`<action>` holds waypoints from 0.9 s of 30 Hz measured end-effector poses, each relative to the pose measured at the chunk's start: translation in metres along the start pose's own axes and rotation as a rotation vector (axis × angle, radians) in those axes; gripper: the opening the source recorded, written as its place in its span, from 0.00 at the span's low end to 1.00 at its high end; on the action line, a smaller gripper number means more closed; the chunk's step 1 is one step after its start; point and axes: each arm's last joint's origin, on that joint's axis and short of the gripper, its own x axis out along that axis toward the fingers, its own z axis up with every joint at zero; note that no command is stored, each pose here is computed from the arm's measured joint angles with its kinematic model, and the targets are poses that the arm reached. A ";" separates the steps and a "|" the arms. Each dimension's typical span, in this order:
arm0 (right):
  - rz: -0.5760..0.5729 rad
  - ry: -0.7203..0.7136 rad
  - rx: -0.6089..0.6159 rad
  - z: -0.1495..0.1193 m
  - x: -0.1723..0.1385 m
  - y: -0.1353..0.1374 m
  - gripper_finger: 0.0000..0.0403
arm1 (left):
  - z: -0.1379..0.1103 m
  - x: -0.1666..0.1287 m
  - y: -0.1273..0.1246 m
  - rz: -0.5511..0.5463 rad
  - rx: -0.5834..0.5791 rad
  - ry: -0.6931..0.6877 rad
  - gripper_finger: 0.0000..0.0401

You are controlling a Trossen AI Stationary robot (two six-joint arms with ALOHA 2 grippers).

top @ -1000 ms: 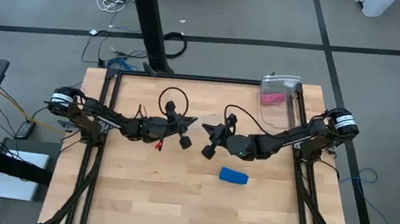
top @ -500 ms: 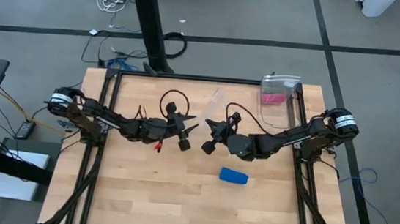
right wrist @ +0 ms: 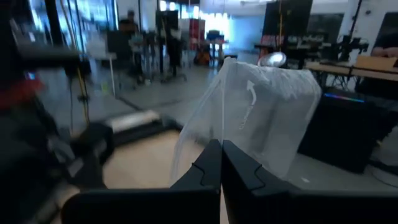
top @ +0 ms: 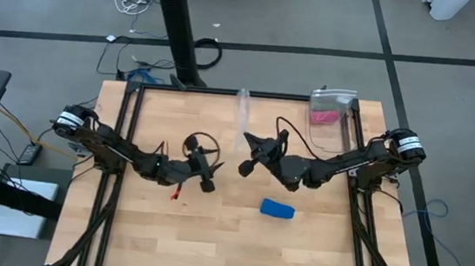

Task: Roll bandage
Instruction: Put the blue rolled bandage into the transparent zip bag

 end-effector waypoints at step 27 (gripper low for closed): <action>0.143 -0.394 0.283 0.049 -0.008 -0.008 0.00 | 0.049 -0.016 0.019 0.209 0.167 -0.407 0.54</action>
